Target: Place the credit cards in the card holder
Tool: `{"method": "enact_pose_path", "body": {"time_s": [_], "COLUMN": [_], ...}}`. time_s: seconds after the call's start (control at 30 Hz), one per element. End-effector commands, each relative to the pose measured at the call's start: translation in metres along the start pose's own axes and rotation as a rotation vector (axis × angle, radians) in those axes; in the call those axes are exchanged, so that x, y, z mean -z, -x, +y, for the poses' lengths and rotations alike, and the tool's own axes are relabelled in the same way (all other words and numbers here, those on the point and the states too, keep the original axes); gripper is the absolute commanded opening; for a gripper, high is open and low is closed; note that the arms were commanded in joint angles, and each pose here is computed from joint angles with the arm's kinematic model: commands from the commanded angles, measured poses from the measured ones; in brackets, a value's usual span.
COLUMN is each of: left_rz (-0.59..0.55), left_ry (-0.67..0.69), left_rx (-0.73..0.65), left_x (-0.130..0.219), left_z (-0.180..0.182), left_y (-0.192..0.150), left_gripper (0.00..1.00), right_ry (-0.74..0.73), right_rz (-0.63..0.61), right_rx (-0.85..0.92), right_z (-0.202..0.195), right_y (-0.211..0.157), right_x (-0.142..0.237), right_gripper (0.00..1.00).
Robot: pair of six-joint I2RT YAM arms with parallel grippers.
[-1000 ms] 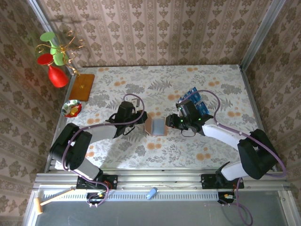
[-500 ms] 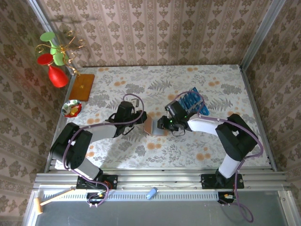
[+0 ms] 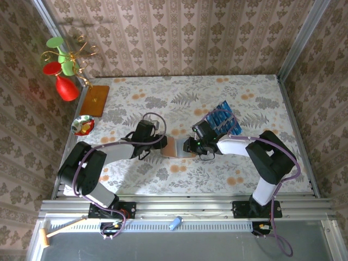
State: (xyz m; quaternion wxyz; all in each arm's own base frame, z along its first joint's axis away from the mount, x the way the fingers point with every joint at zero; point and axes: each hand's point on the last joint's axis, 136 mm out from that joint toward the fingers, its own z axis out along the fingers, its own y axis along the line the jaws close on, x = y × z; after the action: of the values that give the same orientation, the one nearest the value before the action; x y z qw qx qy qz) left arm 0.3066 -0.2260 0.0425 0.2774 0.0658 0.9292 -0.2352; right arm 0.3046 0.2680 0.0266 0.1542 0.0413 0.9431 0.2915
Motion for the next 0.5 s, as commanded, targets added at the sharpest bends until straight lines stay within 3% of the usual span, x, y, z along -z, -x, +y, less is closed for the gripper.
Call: {"method": "enact_pose_path", "body": {"time_s": [0.0,0.47], "left_rz": [0.028,0.059], "left_ry": [0.089,0.174], "left_rx": [-0.077,-0.173], "left_x": [0.0038,-0.0023], "left_z": [0.0105,0.0151], "left_y": [-0.0024,-0.0083], "left_gripper": [0.47,0.6], "right_ry": [-0.032,-0.035], "right_rz": [0.019,0.019], "right_rx": [-0.021,-0.02], "right_z": [-0.0132,-0.0134], "right_y": [-0.0086,-0.009], "right_x": [-0.0075,-0.0067], "right_gripper": [0.29,0.29]}}
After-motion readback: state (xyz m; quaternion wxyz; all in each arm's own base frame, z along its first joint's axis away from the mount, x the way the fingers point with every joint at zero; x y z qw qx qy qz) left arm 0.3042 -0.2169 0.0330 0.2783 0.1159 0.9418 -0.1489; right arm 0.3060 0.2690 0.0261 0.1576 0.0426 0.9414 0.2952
